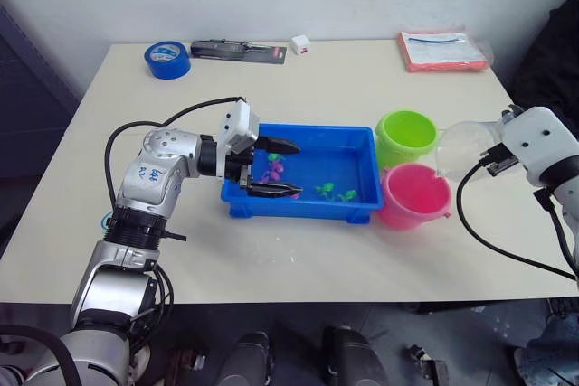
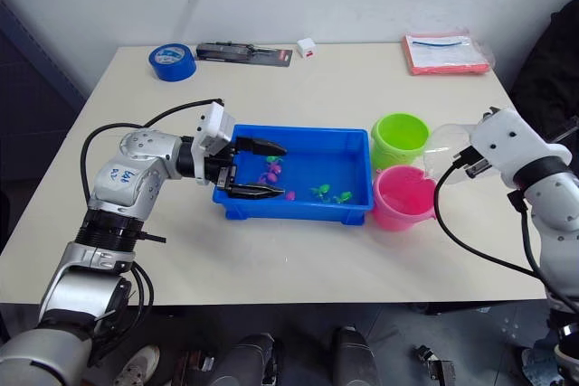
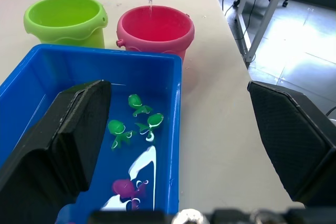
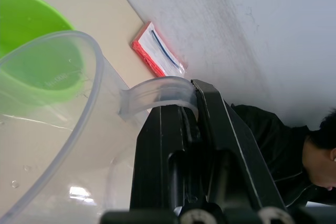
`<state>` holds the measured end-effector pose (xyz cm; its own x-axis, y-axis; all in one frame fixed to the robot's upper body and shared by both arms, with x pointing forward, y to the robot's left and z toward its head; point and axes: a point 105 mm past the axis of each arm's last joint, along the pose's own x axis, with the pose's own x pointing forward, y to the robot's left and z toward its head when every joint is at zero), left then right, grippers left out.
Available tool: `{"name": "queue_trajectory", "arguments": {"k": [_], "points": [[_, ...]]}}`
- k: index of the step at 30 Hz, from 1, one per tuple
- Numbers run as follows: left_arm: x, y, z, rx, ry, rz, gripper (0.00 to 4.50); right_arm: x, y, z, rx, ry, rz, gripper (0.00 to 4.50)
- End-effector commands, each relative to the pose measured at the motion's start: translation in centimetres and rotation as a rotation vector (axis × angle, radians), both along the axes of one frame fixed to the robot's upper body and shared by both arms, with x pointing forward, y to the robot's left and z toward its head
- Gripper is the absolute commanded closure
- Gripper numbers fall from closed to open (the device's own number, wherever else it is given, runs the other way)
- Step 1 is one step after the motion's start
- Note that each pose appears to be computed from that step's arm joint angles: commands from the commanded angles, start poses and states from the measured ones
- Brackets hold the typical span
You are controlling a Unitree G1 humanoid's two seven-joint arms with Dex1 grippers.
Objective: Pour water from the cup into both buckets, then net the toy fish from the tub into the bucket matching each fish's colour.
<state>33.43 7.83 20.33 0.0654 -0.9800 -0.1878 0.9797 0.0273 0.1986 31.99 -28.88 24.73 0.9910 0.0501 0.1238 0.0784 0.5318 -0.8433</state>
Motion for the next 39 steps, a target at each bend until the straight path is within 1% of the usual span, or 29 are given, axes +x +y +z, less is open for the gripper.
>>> {"name": "queue_trajectory", "arguments": {"k": [1,13,16,19,22,27,29,32,37,39], "points": [[-0.2,0.3,0.6,0.007,-0.039,-0.006,0.00,-0.4,0.4,1.1,-0.026,-0.060,0.010,3.77],[-0.1,0.4,0.4,0.008,-0.038,-0.005,0.00,-0.4,0.6,0.8,-0.029,-0.056,0.023,3.77],[0.2,0.6,0.5,-0.028,-0.001,0.018,0.00,-0.3,0.1,0.0,0.074,-0.001,0.021,3.77],[0.7,1.0,0.7,-0.052,0.018,0.044,0.00,-0.2,-0.5,-0.3,0.219,0.024,0.012,3.77],[0.9,1.2,1.1,-0.069,0.024,0.056,0.00,-0.1,-1.0,-0.1,0.317,0.030,0.011,3.77],[1.1,1.4,1.3,-0.071,0.019,0.068,0.00,0.2,-1.9,1.1,0.405,-0.011,-0.012,3.77],[1.6,1.7,1.7,-0.071,0.003,0.092,0.00,0.8,-2.3,1.9,0.451,-0.041,-0.027,3.77],[2.5,2.3,2.1,-0.069,-0.021,0.134,0.00,1.8,-2.8,2.7,0.472,-0.066,-0.054,3.77],[4.5,2.9,3.1,-0.079,-0.077,0.239,0.00,4.5,-3.0,3.7,0.479,-0.103,-0.105,3.77],[4.9,2.9,3.1,-0.078,-0.080,0.259,0.00,5.5,-2.9,3.8,0.472,-0.108,-0.118,3.77]]}}
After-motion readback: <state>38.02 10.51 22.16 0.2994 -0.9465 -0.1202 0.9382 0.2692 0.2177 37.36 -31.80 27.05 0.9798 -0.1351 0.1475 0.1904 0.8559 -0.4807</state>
